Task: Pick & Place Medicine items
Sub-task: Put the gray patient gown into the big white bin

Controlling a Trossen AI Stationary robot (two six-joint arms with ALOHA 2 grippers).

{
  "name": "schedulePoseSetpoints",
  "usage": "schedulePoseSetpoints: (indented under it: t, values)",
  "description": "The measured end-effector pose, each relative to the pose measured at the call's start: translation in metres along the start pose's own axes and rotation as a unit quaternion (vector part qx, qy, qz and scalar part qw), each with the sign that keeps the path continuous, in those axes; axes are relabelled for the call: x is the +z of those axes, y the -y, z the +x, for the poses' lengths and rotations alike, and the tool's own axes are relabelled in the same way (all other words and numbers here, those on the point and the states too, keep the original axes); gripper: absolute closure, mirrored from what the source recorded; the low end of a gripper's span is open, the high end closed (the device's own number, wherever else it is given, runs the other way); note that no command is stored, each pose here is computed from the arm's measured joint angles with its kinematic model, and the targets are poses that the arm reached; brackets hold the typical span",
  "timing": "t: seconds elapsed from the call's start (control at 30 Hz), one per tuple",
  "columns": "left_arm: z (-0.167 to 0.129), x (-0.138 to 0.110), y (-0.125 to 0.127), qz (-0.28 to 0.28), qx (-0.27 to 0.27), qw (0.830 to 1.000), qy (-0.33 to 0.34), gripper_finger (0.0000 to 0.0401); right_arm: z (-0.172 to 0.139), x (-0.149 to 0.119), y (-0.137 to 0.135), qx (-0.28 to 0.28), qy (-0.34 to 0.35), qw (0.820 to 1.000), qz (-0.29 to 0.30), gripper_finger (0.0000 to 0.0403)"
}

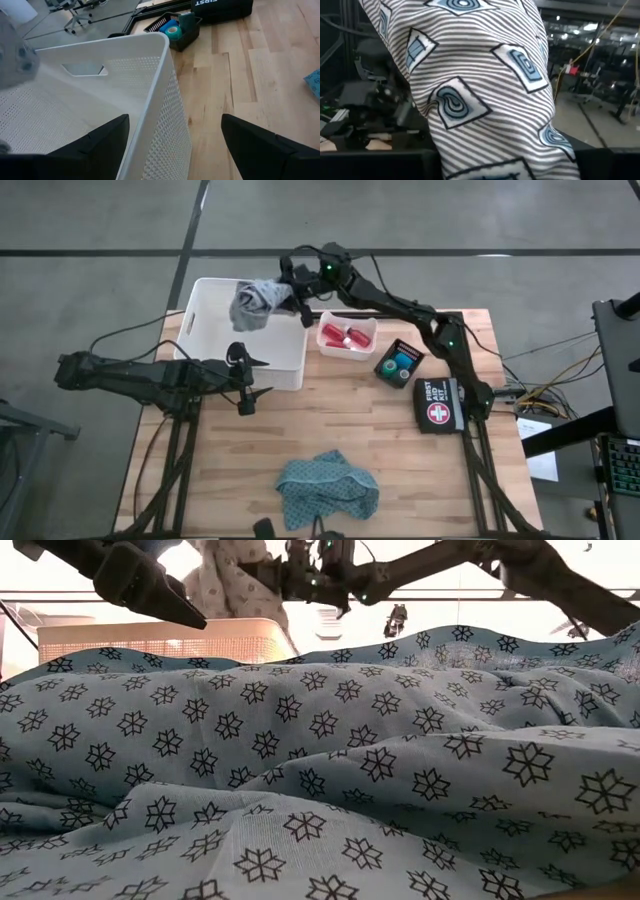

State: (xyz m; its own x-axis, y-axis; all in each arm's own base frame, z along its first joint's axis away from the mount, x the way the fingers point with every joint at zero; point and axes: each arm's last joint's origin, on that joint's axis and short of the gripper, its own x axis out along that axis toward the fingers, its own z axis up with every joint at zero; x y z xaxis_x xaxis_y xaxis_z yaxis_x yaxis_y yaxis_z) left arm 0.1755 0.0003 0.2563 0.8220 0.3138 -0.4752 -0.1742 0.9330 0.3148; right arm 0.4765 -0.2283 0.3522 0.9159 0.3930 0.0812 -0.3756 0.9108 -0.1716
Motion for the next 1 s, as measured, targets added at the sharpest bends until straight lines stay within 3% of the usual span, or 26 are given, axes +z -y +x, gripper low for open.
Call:
schedulePoseSetpoints:
  t: [0.2,0.43,0.77,1.0]
  values:
    - [0.000,0.000,0.000,0.000,0.000,1.000,0.000,0.0081,0.003,-0.015,0.004,-0.031,-0.026,0.999,0.011,0.0270]
    - [0.000,0.000,0.000,0.000,0.000,1.000,0.000,0.0081,-0.006,-0.027,-0.002,-0.123,-0.174,0.977,0.010,0.0272]
    - [0.000,0.000,0.000,0.000,0.000,1.000,0.000,0.0082,-0.010,-0.049,-0.011,-0.132,-0.274,0.951,0.057,0.0267]
    - [0.000,0.000,0.000,0.000,0.000,1.000,0.000,0.0082,-0.008,-0.054,-0.014,-0.149,-0.303,0.940,0.048,0.0266]
